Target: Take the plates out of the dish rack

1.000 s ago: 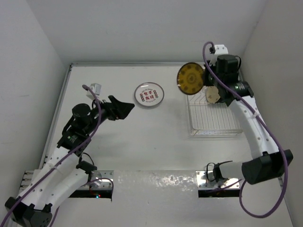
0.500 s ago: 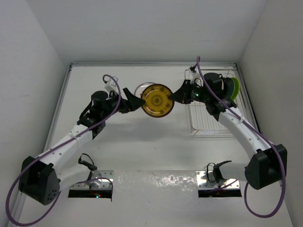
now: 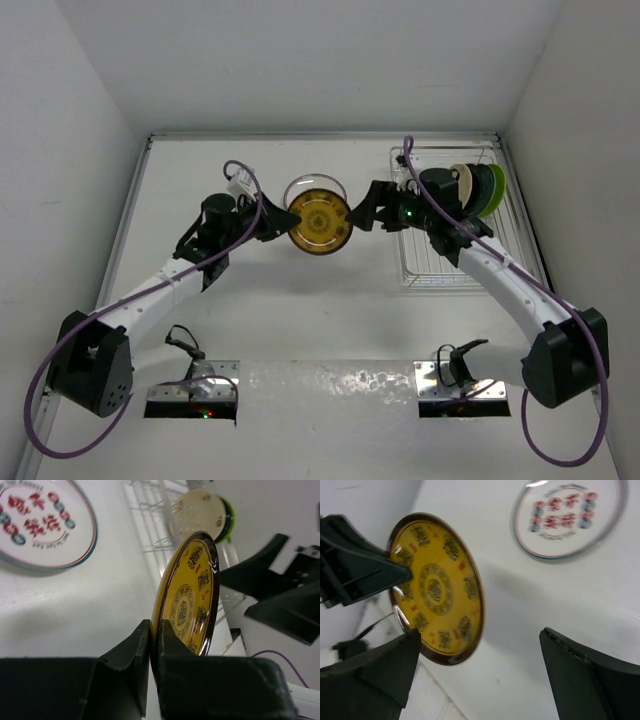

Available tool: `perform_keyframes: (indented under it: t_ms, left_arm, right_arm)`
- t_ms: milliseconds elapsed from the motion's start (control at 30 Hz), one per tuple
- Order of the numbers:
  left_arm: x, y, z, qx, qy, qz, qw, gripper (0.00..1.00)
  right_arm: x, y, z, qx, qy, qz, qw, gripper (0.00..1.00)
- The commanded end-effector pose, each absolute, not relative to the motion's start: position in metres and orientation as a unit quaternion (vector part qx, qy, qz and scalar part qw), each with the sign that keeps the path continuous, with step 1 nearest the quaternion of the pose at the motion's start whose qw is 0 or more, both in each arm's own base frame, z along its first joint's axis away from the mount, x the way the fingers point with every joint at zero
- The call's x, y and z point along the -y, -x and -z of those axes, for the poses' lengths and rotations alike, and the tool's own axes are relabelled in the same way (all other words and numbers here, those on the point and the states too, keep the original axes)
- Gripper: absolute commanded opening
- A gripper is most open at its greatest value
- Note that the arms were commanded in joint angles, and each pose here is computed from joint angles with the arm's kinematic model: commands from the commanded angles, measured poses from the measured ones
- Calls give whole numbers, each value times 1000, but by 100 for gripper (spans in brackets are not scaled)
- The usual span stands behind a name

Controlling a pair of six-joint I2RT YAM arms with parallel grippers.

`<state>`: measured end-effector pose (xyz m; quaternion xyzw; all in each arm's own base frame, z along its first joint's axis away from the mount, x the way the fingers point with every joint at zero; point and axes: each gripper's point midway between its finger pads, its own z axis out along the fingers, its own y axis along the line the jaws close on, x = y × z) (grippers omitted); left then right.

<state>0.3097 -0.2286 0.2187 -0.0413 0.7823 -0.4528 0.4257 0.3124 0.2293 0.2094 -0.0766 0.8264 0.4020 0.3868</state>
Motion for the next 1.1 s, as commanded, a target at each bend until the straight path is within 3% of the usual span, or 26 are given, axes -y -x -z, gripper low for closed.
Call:
perform_keyframes:
  t_ms: [0,167,333,433,500,600,633,700,733,900,1067]
  left_arm:
    - [225,-312,-181,-805,66,430,403,0]
    - [224,-305,-121,-833,85,413,358,0]
    - [225,-296,-72,-855,98,402,313,0]
    - [226,-293,-51,-867,100,391,294,8]
    - [227,-290,-37,-874,104,385,277,14]
    - [227,-288,-30,-880,106,376,271,41]
    - [226,-284,-26,-885,108,368,263,64]
    - [222,-290,-27,-890,116,347,273,77]
    - [215,-281,-18,-907,117,314,255,97]
    - [168,-290,-38,-920,155,179,313,100]
    - [131,-279,-73,-917,170,109,345,100]
  right_arm:
    - [-179,-326,-202,-858,43,-260,441,99]
    - [-129,-326,-195,-887,25,-125,444,99]
    - [-108,-323,-189,-896,22,-74,438,99]
    - [-96,-325,-185,-899,8,-58,434,99]
    - [-83,-329,-185,-899,-12,-47,435,99]
    - [-63,-342,-187,-899,-44,-38,434,99]
    - [-57,-346,-188,-900,-48,-32,433,99]
    - [-33,-360,-199,-893,-73,4,444,99]
    - [-21,-365,-192,-899,-76,35,429,99]
    - [38,-396,-218,-866,-133,196,440,96]
    - [54,-434,-217,-865,-129,226,428,84]
